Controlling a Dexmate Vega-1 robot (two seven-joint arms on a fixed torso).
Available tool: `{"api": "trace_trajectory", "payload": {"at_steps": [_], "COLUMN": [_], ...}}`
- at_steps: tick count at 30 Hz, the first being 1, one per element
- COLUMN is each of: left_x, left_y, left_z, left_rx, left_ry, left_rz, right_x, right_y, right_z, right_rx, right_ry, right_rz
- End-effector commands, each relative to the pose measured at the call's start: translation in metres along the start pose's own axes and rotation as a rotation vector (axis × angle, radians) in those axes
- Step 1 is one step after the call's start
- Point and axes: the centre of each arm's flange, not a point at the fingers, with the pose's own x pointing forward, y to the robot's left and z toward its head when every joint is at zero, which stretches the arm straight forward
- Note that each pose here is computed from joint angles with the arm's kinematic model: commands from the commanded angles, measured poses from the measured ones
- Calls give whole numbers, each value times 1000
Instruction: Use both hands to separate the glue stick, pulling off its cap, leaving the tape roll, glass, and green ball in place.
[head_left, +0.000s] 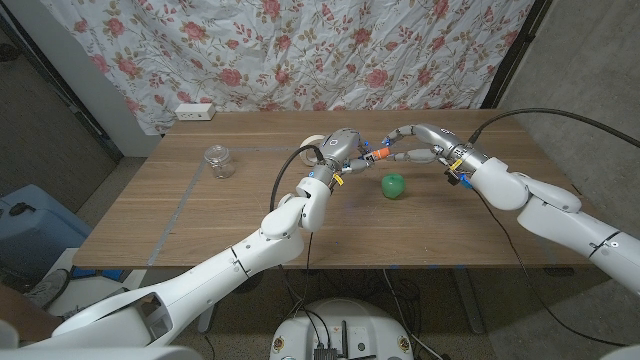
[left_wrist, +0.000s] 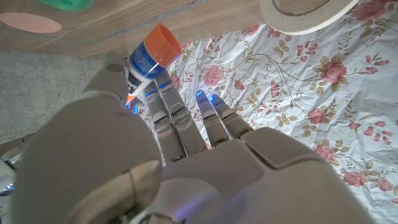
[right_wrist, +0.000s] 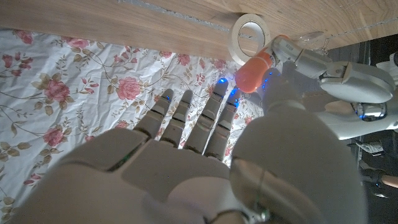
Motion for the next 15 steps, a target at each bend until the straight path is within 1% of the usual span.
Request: {"api": "trace_trajectory", "payload": {"at_steps": [1, 9, 10, 14, 15], "left_x": [2, 3, 4, 4, 4], "left_y": [-1, -1, 2, 2, 2], "left_z": [0, 0, -4, -4, -5], "left_rx": [-1, -2, -5, -5, -5], "left_ry": [-5, -11, -16, -5, -11], "left_rz": [0, 1, -2, -3, -2], "right_x": [5, 6, 6, 6, 6], "right_y": [-3, -5, -5, -6, -6], "right_z": [-3, -2, -2, -2, -2], "right_rx": [15, 16, 19, 17, 18], "right_ry": [-14, -19, -19, -21, -22], "right_rz": [35, 36, 37, 34, 32]}}
